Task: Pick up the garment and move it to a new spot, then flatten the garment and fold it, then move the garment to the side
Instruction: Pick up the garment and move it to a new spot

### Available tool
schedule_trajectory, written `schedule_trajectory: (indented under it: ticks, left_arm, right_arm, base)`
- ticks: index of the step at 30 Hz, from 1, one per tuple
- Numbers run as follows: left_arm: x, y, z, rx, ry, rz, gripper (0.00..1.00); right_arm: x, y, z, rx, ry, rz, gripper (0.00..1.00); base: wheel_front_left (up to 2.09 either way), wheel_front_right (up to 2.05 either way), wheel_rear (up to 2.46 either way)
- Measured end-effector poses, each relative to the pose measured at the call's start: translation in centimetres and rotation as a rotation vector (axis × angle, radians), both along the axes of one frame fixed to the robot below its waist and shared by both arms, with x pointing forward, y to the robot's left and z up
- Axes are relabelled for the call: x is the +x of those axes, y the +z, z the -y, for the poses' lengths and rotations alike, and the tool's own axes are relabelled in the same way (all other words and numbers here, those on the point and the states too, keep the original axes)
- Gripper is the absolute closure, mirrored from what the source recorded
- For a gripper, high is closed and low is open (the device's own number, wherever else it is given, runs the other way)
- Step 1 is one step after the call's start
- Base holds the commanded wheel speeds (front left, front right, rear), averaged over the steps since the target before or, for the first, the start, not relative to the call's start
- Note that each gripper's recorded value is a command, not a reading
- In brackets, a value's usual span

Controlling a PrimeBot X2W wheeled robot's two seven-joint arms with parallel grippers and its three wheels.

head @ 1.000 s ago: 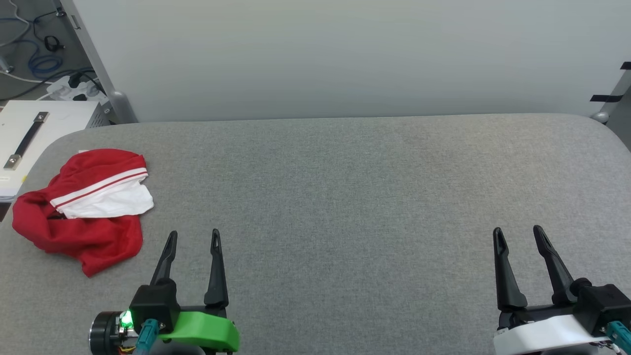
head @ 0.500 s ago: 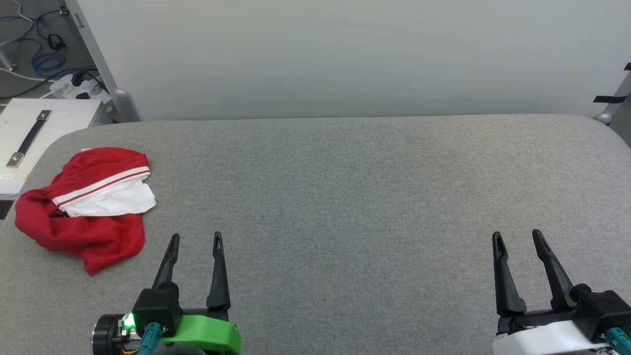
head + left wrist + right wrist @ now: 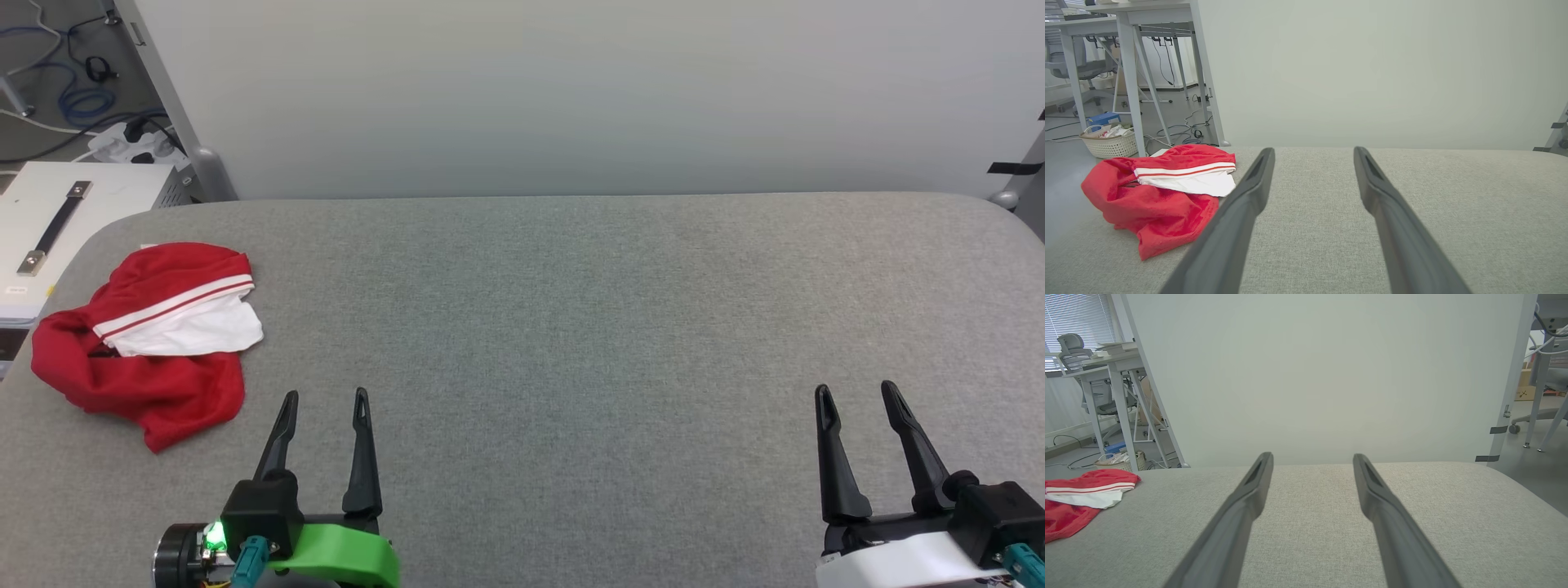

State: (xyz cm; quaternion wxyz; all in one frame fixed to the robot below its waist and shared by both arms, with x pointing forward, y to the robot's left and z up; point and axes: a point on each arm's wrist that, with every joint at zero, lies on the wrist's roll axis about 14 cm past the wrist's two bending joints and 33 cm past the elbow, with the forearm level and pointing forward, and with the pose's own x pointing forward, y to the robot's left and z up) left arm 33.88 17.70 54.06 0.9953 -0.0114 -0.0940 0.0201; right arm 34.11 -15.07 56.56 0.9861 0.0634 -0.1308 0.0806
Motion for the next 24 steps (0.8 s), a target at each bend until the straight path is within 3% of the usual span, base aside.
schedule_trajectory:
  ticks: [24]
  left_arm:
    - [-3.6,-1.1,-6.8,-0.015,0.237,-0.036,0.0]
  right_arm:
    - [2.7,-0.7,-6.9,-0.005,0.214,-0.021,0.0]
  base:
    - [0.0,0.0,0.0]
